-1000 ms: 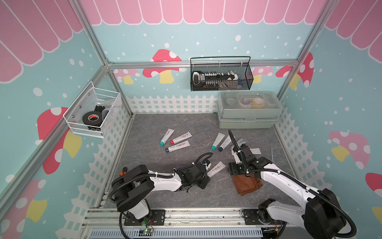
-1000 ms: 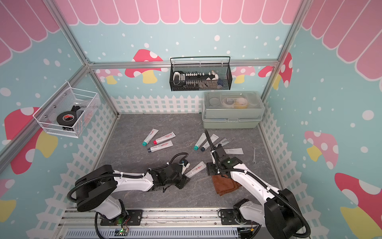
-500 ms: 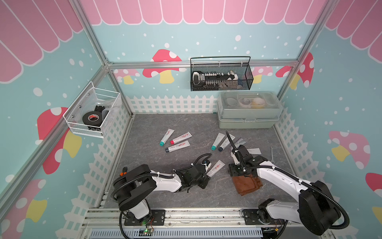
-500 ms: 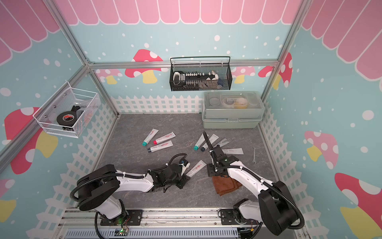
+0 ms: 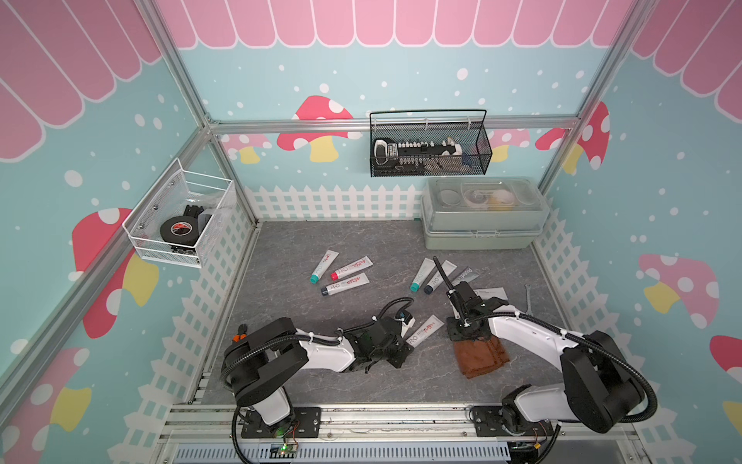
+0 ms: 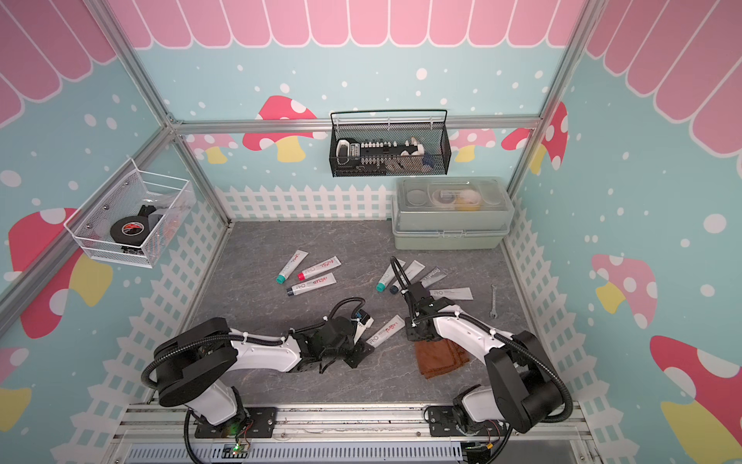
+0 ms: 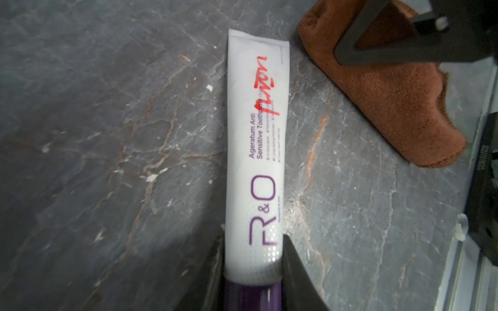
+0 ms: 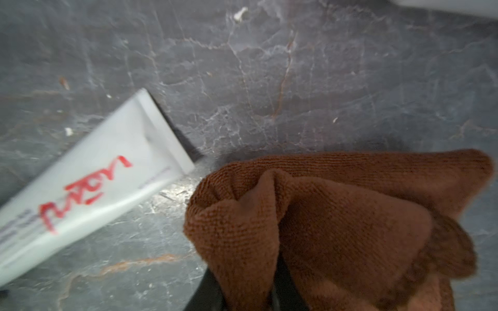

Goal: Wipe the surface of the toothpaste tube
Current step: Pick up the cleaning item at the center of the board, then wipe the dirt from the toothpaste tube.

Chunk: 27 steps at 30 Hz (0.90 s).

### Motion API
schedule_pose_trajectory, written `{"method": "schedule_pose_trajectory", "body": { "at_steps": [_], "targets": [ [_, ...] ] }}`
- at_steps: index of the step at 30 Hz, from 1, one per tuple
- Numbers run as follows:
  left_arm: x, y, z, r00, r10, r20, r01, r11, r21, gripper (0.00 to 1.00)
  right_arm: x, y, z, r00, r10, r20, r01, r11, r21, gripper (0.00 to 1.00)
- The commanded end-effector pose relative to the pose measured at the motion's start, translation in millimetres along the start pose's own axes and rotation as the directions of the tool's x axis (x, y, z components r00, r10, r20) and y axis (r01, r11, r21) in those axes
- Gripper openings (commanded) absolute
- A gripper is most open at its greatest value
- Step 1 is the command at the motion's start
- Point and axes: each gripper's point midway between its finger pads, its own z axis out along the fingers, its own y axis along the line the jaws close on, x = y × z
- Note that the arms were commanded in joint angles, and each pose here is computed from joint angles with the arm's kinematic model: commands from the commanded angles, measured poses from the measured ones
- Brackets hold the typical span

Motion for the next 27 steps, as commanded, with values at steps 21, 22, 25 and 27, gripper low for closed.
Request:
{"method": "schedule_pose_trajectory", "body": {
  "at_steps": [21, 22, 25, 27],
  "targets": [
    [26, -4, 9, 0.995, 0.015, -0.097, -0.014, 1.0, 0.012, 0.28, 8, 16, 26, 0.986, -0.062, -0.155, 0.055, 0.997, -0.051, 0.1],
    [25, -4, 7, 0.996, 0.014, -0.091, -0.013, 1.0, 0.011, 0.28, 9, 6, 27, 0.986, -0.057, -0.157, 0.059, 0.998, 0.007, 0.1],
    [25, -3, 4, 0.996, 0.014, -0.083, -0.013, 1.0, 0.008, 0.28, 4, -7, 26, 0.99, -0.036, -0.138, 0.047, 0.996, 0.08, 0.1],
    [25, -4, 4, 0.996, 0.012, -0.083, -0.011, 1.0, 0.013, 0.28, -1, -13, 24, 0.993, -0.031, -0.117, 0.045, 0.992, 0.118, 0.1]
  ]
}}
